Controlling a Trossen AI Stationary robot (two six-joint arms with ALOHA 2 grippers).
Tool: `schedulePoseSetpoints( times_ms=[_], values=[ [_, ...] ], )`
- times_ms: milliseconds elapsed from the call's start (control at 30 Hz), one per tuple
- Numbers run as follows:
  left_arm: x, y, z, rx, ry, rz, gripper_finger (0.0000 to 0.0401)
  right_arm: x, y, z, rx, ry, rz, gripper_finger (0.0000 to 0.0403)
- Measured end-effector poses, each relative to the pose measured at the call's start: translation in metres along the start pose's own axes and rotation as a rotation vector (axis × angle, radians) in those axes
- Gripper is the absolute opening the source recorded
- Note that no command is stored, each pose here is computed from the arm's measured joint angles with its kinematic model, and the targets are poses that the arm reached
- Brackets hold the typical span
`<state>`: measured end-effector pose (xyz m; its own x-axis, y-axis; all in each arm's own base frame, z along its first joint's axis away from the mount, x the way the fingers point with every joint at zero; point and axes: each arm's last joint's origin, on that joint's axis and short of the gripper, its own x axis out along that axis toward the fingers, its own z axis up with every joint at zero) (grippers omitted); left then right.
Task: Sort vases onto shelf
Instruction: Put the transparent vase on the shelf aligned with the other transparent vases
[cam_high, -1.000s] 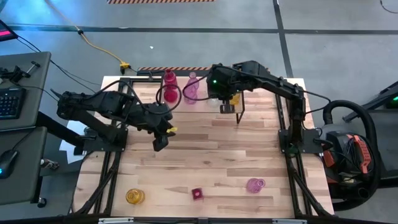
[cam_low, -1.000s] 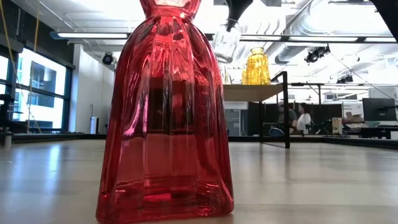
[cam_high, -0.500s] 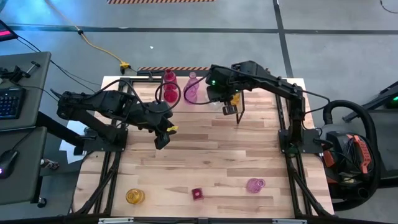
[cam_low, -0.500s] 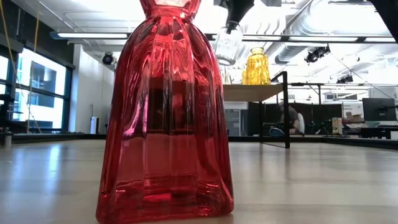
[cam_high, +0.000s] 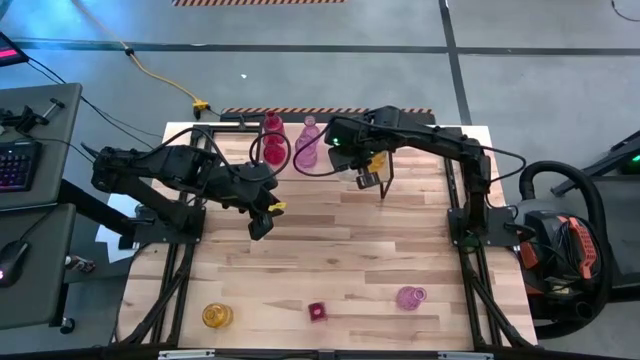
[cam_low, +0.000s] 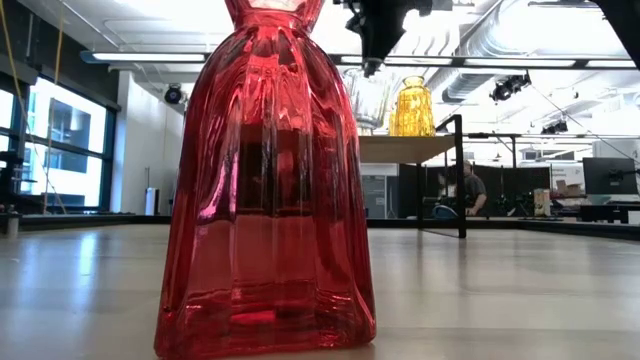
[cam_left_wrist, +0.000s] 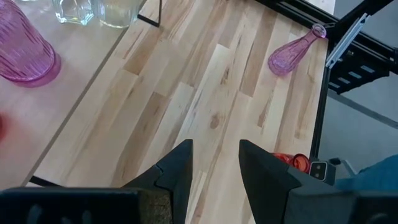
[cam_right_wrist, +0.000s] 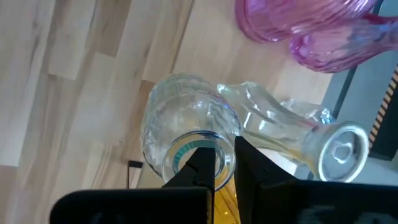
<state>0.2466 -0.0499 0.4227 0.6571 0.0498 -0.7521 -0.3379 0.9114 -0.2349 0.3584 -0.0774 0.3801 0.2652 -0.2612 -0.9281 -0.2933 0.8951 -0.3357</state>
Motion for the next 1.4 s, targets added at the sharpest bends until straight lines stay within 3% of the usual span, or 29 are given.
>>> schedulePoseSetpoints(
  times_ms=[1400],
  values=[
    [0.0057,-0.0021,0.0005,0.015,0.015,0.000,0.0120,0.0086,-0.0024,0.0048,-0.019,-0.014,-0.029,0.0020]
  ],
)
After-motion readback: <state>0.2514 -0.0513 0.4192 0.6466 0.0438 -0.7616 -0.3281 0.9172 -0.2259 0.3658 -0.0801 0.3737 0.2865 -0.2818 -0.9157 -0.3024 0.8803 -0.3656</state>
